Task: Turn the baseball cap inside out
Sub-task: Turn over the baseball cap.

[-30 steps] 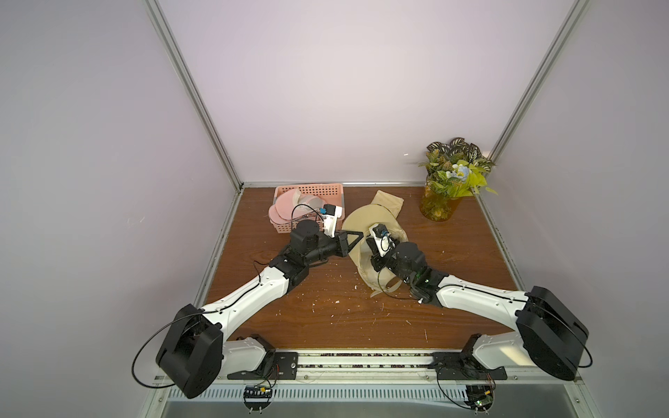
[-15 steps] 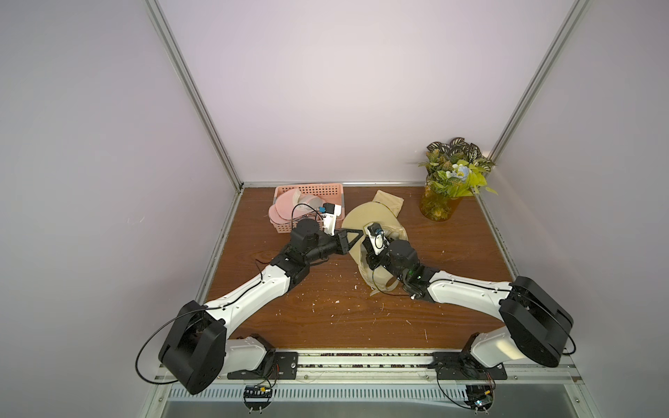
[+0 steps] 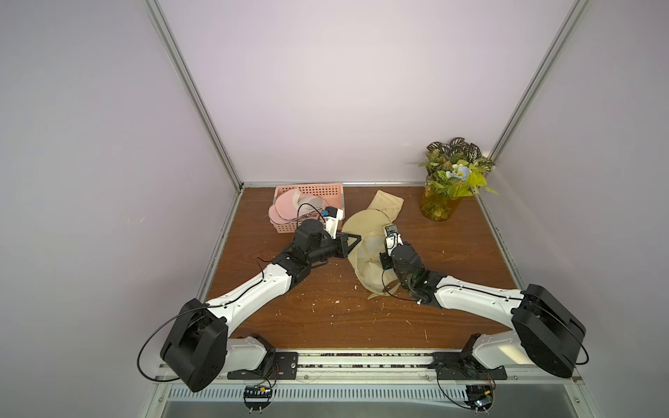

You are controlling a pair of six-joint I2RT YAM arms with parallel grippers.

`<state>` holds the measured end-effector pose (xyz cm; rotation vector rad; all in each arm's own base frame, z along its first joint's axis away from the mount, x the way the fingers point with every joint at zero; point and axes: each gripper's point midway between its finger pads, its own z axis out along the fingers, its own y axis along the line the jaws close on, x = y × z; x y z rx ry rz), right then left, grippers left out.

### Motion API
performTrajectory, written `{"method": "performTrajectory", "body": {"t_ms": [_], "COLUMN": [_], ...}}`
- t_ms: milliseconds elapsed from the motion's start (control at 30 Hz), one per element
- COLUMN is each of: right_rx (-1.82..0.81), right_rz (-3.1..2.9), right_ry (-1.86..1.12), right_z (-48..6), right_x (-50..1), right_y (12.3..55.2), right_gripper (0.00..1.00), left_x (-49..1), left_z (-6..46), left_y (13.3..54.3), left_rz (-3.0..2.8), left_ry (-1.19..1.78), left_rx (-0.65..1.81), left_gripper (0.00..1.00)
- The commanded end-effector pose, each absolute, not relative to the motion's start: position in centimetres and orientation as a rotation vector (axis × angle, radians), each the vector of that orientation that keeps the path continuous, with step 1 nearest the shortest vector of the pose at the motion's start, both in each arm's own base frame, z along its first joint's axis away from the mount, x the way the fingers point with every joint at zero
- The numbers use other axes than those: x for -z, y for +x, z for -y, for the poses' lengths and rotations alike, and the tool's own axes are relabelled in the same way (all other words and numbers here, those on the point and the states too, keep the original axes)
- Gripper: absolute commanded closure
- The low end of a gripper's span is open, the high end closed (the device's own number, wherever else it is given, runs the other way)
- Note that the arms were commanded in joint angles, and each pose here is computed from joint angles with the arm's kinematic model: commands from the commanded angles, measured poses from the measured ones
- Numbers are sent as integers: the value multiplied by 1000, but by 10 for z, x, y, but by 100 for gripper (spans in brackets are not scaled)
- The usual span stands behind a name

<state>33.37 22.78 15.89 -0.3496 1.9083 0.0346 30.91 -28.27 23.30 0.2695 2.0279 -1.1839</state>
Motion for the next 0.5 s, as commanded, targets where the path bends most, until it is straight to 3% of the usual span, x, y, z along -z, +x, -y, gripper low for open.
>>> {"method": "performTrajectory", "body": {"t_ms": [0, 467], "right_rx": [35, -238], "right_rz": [-1982, -2002], "right_ry": [-374, -852], "right_z": [-215, -279], "right_x": [-135, -128], "right_y": [327, 297], "right_gripper": [90, 84], "left_x": [-256, -251], "left_z": [287, 294], "left_y": [312, 315], "left_rz": [-1964, -1957], "left_ry": [300, 337], "left_rx": [1186, 1202], "left_gripper": [100, 100]}}
